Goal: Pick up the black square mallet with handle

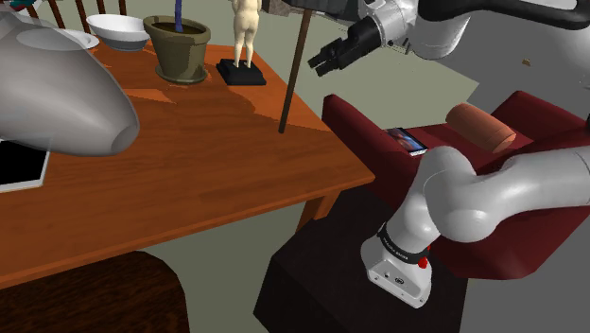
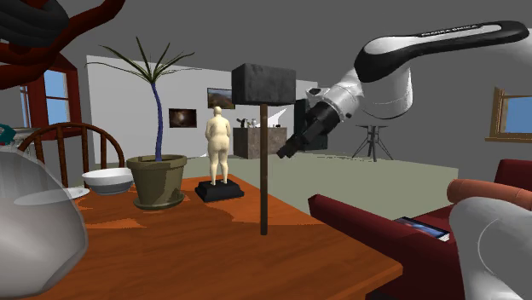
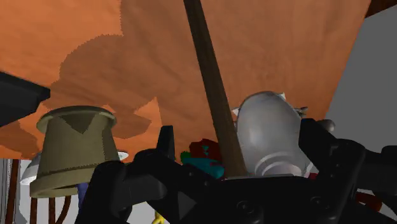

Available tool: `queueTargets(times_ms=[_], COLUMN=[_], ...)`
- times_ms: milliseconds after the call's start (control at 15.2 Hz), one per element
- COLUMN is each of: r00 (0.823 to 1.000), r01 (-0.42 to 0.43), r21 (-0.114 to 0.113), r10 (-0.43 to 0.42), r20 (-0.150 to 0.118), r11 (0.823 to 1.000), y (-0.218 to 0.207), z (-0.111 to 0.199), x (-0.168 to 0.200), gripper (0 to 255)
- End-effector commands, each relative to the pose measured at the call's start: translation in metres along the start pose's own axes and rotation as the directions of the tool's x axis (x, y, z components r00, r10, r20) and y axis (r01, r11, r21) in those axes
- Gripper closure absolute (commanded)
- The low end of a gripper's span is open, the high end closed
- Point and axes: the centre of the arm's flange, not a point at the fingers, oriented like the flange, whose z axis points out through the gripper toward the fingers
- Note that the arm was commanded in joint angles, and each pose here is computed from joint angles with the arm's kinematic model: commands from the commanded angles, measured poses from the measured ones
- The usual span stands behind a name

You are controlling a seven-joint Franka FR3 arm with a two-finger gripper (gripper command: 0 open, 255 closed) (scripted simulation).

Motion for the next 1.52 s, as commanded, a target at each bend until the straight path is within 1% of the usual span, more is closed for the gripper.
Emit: queueTargets(times_ms=[0,66,132,198,660,792,858,1452], r00=[0.964,0.924,0.869,0.841,0.841,0.841,0.841,0.841], r01=[0.167,0.249,0.334,0.371,0.371,0.371,0.371,0.371], r21=[0.116,0.163,0.198,0.21,0.21,0.21,0.21,0.21], r10=[-0.137,-0.184,-0.22,-0.232,-0.232,-0.232,-0.232,-0.232], r20=[-0.228,-0.337,-0.443,-0.489,-0.489,-0.489,-0.489,-0.489], r11=[0.979,0.955,0.921,0.904,0.904,0.904,0.904,0.904], y=[0.024,0.035,0.046,0.051,0.057,0.057,0.057,0.057], z=[0.012,0.019,0.028,0.032,0.055,0.057,0.058,0.057], x=[-0.009,-0.009,-0.007,-0.006,-0.034,-0.036,-0.036,-0.036], gripper=[0,0,0,0,0,0,255,255])
